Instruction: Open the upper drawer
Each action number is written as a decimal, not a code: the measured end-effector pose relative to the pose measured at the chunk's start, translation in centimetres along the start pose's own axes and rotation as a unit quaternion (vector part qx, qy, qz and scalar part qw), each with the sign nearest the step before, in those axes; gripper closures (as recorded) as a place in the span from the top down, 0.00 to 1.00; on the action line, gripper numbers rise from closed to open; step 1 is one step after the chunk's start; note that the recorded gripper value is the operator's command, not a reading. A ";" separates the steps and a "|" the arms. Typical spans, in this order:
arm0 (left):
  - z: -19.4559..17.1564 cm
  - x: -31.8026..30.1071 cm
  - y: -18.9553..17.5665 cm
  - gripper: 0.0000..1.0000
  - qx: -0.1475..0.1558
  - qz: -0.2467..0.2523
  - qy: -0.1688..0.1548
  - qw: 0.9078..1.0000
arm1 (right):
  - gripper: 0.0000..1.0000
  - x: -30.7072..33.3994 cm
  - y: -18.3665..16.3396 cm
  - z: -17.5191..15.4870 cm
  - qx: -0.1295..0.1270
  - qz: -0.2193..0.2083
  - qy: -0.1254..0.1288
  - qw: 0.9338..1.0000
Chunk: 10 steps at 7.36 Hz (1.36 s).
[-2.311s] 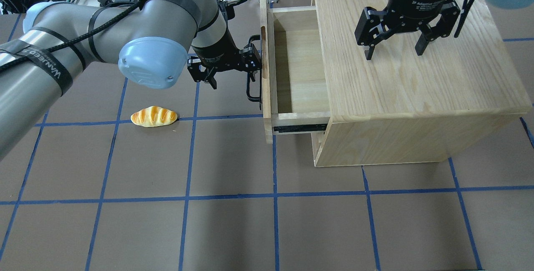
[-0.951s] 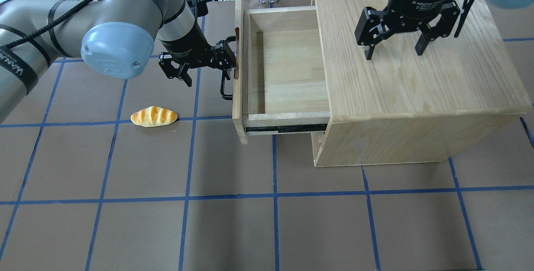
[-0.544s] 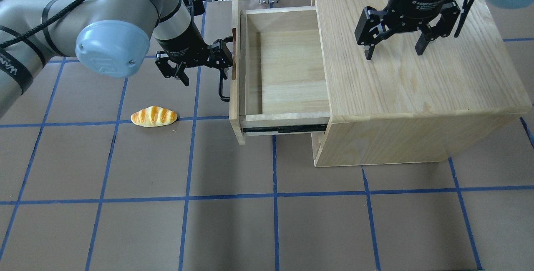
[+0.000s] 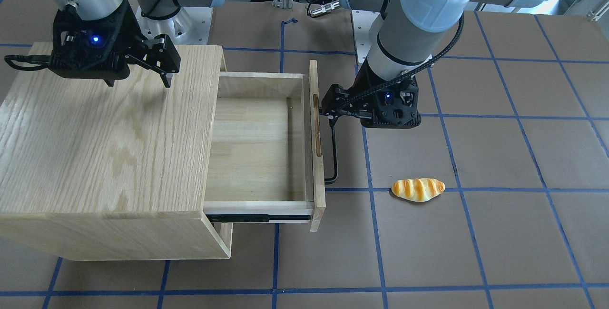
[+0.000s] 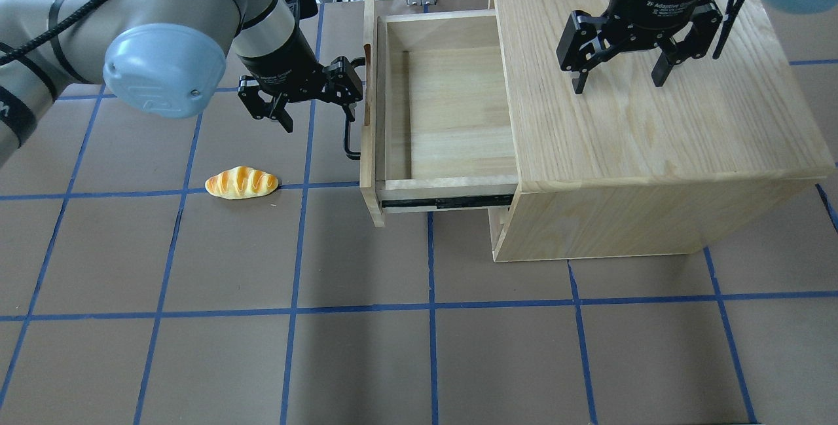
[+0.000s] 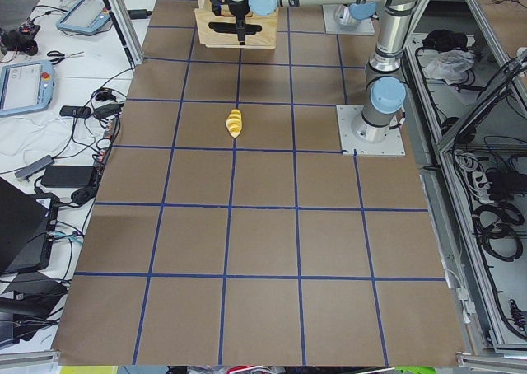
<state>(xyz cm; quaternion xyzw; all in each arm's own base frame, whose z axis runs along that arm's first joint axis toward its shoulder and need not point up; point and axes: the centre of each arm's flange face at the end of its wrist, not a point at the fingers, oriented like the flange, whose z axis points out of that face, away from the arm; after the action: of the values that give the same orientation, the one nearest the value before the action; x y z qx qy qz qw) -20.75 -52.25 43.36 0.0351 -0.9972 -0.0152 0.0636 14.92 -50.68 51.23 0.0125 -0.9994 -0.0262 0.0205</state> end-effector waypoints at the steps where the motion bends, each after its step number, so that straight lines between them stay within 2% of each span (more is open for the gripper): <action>1: -1.7 0.0 1.1 1.00 -0.002 0.000 -0.001 1.000 | 1.00 0.0 0.0 0.0 0.000 0.000 0.000 1.000; 4: -6.2 -2.2 4.3 1.00 0.002 0.027 -0.046 0.999 | 1.00 0.0 0.0 0.0 0.000 0.000 0.000 1.000; 6: -8.7 -6.3 4.8 1.00 0.008 0.040 -0.065 0.997 | 1.00 0.0 0.0 0.0 0.000 0.000 0.000 1.000; 8: -9.6 -9.4 3.0 1.00 0.040 0.029 -0.070 0.996 | 1.00 0.0 0.0 0.0 0.000 0.000 0.000 1.000; 10: -9.4 -9.7 2.5 1.00 0.050 0.025 -0.067 0.996 | 1.00 0.0 0.0 0.0 0.000 0.000 0.000 1.000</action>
<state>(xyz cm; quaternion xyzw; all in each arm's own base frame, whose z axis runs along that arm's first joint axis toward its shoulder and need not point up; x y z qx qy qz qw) -10.07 -49.34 51.56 0.0124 -0.9993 0.0342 -0.0053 14.92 -50.68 51.21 0.0125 -0.9994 -0.0264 0.0205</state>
